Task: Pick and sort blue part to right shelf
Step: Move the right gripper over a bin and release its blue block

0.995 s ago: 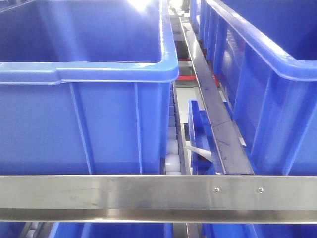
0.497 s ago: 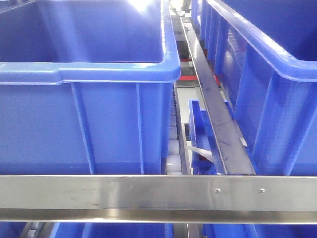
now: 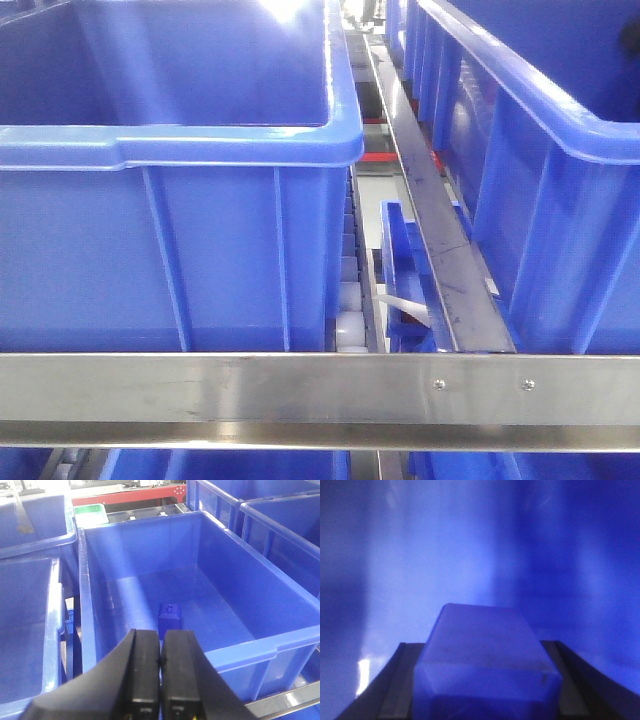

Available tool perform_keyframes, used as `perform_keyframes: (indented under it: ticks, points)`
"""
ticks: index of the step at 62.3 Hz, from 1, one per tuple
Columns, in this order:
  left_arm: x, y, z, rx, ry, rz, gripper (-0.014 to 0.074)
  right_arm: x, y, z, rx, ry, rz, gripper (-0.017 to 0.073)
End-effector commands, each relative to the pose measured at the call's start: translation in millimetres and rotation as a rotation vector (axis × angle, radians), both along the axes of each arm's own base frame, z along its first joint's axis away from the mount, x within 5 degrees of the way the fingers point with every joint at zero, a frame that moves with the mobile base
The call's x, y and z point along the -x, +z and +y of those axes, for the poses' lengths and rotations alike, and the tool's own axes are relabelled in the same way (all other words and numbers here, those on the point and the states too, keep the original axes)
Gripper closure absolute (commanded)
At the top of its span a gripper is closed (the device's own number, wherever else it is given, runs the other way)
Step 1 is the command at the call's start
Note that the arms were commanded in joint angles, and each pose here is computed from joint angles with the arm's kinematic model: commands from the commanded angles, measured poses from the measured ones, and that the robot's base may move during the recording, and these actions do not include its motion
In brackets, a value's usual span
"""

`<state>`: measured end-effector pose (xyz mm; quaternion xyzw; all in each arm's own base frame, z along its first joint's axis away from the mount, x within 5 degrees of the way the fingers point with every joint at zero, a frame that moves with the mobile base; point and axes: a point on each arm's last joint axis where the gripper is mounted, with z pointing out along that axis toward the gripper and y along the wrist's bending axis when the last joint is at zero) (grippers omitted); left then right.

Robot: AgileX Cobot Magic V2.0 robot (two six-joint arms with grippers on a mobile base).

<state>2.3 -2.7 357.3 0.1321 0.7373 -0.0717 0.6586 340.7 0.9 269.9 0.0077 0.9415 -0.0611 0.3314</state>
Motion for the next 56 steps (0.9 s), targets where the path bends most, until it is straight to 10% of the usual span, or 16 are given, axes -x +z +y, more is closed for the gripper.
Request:
perform_keyframes:
  ticks: [1,19,33,56]
  points:
    - [-0.4,13.3,-0.1,0.026,0.002,-0.078,0.0461,-14.7,11.7,-0.2,0.012,0.032,-0.11,0.0349]
    - [-0.4,13.3,-0.1,0.026,0.002,-0.078,0.0461,-29.7,-19.1,1.1,0.009,0.041,-0.051,0.0312]
    - [-0.4,13.3,-0.1,0.026,0.002,-0.078,0.0461,-29.9,-17.9,1.1,0.009,0.04,-0.054,-0.0066]
    - [-0.4,13.3,-0.1,0.026,0.002,-0.078,0.0461,3.1,55.8,-1.3,0.001,0.014,-0.205,0.0111]
